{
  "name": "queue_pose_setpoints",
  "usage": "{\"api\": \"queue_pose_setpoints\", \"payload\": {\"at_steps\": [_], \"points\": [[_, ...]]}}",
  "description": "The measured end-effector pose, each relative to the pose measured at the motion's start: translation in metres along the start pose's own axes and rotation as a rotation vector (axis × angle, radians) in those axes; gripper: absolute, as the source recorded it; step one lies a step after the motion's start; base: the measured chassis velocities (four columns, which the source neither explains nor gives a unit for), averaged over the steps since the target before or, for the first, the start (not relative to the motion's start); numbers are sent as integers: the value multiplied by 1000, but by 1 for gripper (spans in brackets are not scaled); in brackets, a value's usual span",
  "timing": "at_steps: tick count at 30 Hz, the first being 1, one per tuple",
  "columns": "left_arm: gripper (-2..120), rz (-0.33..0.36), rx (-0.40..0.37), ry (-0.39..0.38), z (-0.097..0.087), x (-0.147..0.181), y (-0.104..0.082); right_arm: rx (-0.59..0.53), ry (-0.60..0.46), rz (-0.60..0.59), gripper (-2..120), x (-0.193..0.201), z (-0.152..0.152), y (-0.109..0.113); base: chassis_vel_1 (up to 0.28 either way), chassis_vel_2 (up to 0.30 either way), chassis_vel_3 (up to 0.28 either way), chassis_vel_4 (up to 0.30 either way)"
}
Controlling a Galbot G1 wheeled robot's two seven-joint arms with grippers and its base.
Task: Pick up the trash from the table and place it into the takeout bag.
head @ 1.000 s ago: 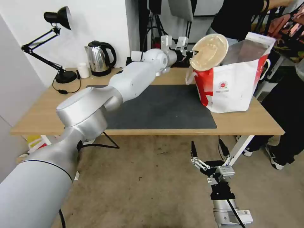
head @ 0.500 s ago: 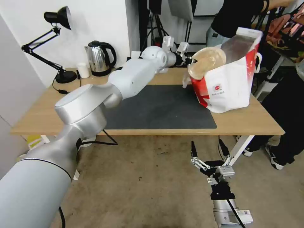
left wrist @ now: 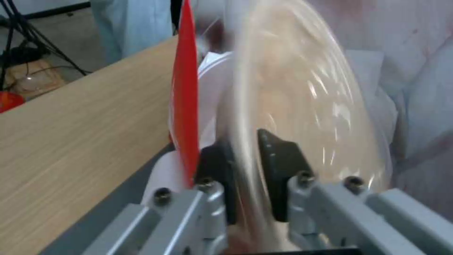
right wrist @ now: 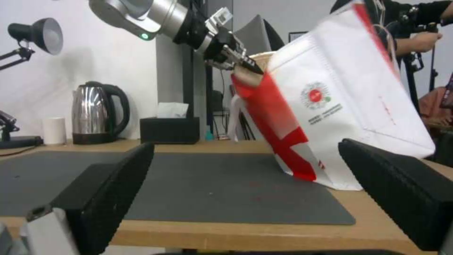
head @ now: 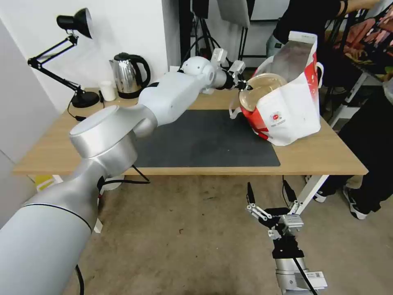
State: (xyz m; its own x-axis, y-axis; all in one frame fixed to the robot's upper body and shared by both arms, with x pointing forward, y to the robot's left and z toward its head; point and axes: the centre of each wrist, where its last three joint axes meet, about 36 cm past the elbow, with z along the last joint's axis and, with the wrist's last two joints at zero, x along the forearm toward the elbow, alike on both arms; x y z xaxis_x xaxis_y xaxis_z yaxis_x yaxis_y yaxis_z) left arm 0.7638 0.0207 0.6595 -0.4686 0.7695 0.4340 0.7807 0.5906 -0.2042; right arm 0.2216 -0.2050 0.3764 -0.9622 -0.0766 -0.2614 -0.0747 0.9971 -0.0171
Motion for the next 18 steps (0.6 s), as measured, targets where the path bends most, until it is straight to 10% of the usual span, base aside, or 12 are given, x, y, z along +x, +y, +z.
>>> {"api": "queue_pose_setpoints", "payload": {"at_steps": [18], "points": [[80, -7, -20, -11, -7, 2, -3, 0, 0, 0, 100, 0, 0, 0, 0, 0, 0, 0]]}}
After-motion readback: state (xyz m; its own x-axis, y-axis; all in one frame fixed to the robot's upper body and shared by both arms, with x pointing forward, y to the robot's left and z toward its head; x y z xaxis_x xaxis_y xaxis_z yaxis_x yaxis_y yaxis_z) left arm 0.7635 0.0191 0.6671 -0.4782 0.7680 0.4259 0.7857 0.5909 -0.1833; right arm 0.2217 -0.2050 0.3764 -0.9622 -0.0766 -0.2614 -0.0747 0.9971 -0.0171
